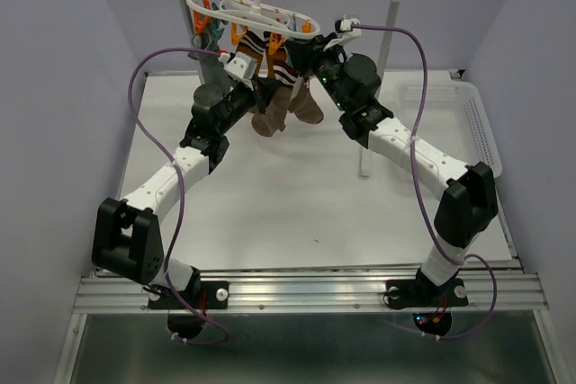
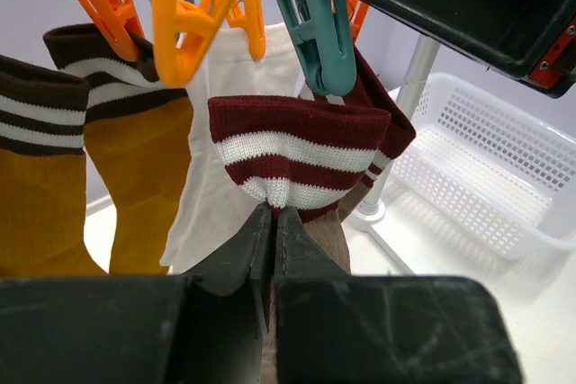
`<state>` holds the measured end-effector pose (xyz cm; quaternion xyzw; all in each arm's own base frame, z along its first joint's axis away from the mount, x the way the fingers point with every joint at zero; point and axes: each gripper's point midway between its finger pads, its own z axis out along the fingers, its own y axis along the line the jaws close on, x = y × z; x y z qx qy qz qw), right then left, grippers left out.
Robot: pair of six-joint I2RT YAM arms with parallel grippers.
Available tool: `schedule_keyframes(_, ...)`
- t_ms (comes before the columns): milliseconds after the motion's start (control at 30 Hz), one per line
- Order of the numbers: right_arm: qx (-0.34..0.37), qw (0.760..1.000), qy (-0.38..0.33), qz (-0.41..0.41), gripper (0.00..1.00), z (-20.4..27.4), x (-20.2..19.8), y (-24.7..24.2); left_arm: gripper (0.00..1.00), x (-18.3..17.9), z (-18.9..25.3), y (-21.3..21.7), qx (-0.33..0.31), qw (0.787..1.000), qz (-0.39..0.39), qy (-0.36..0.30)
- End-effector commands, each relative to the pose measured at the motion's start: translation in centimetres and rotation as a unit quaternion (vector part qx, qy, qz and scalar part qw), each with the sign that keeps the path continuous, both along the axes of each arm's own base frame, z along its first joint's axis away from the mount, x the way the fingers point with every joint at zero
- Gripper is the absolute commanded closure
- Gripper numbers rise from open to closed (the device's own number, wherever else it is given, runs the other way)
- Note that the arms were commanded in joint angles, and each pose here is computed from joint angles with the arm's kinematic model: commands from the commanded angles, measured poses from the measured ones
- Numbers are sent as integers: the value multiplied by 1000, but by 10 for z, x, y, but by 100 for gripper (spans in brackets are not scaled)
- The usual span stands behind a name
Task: Clip the socks to the hanger
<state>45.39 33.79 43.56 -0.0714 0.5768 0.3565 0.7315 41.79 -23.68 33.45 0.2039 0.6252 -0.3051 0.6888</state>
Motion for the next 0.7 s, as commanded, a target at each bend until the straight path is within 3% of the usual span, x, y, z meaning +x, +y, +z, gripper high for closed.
schedule_keyframes(0, 20, 999, -36, 14, 99, 23, -9, 2, 100, -2, 29, -6, -6, 999, 5, -36)
schedule_keyframes(667, -8, 999, -46, 3, 99, 10, 2, 7, 100, -8, 43, -16, -15, 999, 8, -30)
